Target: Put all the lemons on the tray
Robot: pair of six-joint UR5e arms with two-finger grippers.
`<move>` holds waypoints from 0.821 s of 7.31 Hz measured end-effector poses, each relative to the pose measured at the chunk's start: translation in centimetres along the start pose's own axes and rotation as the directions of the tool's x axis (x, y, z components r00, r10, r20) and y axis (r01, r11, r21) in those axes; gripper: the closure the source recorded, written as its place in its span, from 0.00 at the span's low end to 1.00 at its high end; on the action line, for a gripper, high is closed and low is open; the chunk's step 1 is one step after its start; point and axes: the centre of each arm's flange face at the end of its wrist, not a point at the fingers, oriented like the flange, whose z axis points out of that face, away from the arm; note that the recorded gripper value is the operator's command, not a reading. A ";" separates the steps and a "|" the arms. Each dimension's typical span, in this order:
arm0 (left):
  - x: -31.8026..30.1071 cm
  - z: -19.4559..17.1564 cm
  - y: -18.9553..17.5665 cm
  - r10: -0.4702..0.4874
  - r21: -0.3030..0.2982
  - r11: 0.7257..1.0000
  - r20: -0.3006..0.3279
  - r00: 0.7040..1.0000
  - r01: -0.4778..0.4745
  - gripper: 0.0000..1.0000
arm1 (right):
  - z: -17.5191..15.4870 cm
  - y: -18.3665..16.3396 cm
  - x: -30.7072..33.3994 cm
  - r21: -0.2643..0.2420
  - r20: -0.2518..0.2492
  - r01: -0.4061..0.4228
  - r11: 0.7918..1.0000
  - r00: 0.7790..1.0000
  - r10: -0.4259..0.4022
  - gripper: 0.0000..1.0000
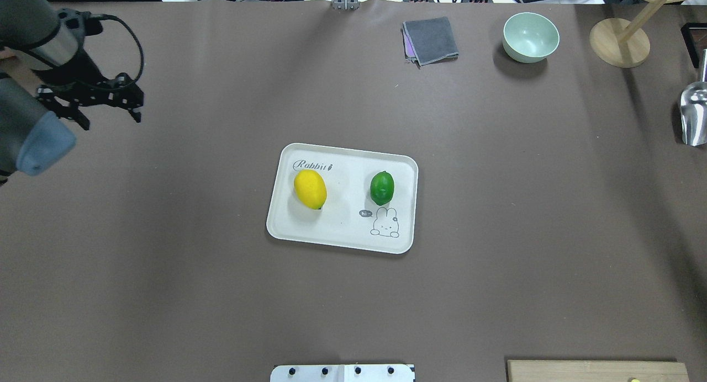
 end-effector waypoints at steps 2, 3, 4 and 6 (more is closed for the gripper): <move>-9.9 0.7 -3.0 0.025 -0.019 1.000 0.041 0.999 -0.025 0.02 | -0.6 -0.1 1.7 -0.004 0.016 -0.030 1.000 0.999 0.030 0.02; -15.2 1.2 -4.5 0.032 -0.036 0.999 0.053 0.998 -0.030 0.02 | -1.0 -0.2 2.2 -0.006 0.019 -0.036 0.999 0.999 0.036 0.02; -20.7 1.4 -6.0 0.039 -0.056 0.998 0.050 0.998 -0.036 0.02 | -1.4 -0.3 2.6 -0.014 0.019 -0.035 0.999 0.999 0.036 0.02; -29.4 1.9 -5.6 0.045 -0.061 0.997 0.028 0.999 -0.044 0.02 | -2.0 -0.5 3.1 -0.029 0.017 -0.023 0.999 1.000 0.024 0.02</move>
